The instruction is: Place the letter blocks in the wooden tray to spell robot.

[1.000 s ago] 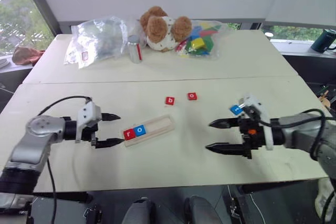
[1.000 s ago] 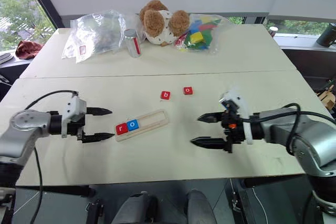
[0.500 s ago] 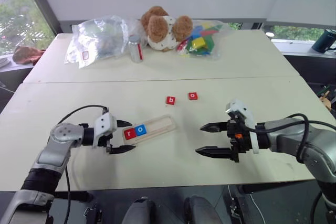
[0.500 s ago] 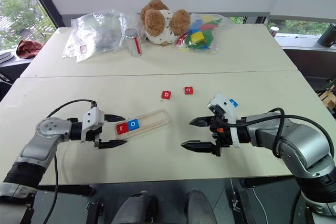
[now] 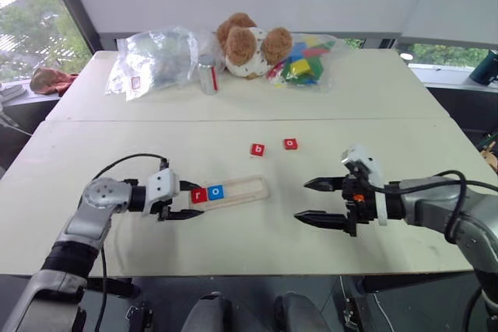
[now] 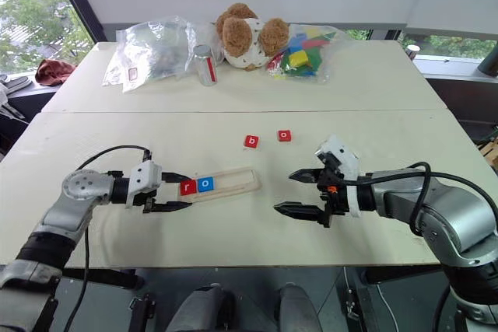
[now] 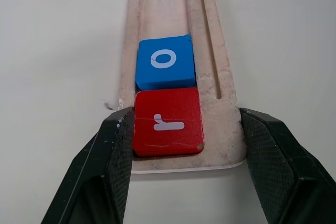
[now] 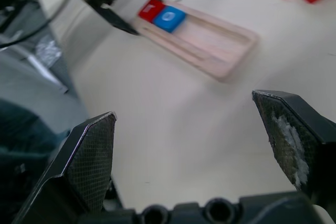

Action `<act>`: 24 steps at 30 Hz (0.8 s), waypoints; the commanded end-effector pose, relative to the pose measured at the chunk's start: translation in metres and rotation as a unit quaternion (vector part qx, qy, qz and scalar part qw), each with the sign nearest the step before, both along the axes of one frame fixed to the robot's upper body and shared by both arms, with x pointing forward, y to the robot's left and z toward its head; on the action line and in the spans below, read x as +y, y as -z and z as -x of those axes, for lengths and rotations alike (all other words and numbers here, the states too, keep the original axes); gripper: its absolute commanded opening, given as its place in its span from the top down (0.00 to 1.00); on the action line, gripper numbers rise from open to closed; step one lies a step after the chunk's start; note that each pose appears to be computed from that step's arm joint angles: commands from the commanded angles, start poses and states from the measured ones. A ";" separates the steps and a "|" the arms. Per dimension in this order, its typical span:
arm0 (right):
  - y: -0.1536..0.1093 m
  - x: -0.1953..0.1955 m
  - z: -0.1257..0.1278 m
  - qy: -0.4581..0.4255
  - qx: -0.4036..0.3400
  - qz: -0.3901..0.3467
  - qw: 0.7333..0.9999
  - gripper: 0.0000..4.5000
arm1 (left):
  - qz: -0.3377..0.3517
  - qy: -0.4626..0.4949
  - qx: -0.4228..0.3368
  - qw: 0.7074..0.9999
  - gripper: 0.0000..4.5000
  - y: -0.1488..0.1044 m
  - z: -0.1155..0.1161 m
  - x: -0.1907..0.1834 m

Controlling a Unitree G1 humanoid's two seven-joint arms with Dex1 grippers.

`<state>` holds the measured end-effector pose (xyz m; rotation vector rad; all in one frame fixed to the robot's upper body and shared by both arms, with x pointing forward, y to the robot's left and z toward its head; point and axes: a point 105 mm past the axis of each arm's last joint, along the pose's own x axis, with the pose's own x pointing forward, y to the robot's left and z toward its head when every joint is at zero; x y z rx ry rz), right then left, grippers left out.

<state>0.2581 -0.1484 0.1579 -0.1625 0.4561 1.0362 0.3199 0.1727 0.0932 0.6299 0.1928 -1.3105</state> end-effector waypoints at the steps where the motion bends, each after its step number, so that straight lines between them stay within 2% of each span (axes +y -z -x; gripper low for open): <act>1: -0.009 -0.019 -0.009 0.050 -0.034 0.009 0.998 0.00 | -0.027 0.058 -0.015 0.998 0.46 -0.009 -0.011 -0.015; 5: -0.009 -0.033 -0.013 0.093 -0.047 0.016 0.994 0.00 | -0.042 0.094 -0.017 0.995 0.46 -0.009 -0.029 -0.035; 12: -0.007 -0.041 -0.010 0.134 -0.057 0.011 0.989 0.00 | -0.046 0.114 0.003 0.992 0.46 0.004 -0.031 -0.046; 14: -0.006 -0.042 -0.011 0.143 -0.061 0.012 0.988 0.00 | -0.036 0.116 0.012 0.993 0.22 0.005 -0.030 -0.047; 16: -0.006 -0.044 -0.014 0.154 -0.067 0.014 0.986 0.00 | -0.030 0.118 0.018 0.992 0.03 0.006 -0.028 -0.047; 20: -0.006 -0.045 -0.026 0.178 -0.082 0.014 0.980 0.00 | -0.018 0.111 0.012 0.994 0.01 0.005 -0.028 -0.048; 24: -0.017 -0.027 -0.052 0.220 -0.121 -0.021 0.968 0.00 | -0.012 0.086 0.006 0.996 0.01 -0.015 -0.031 -0.030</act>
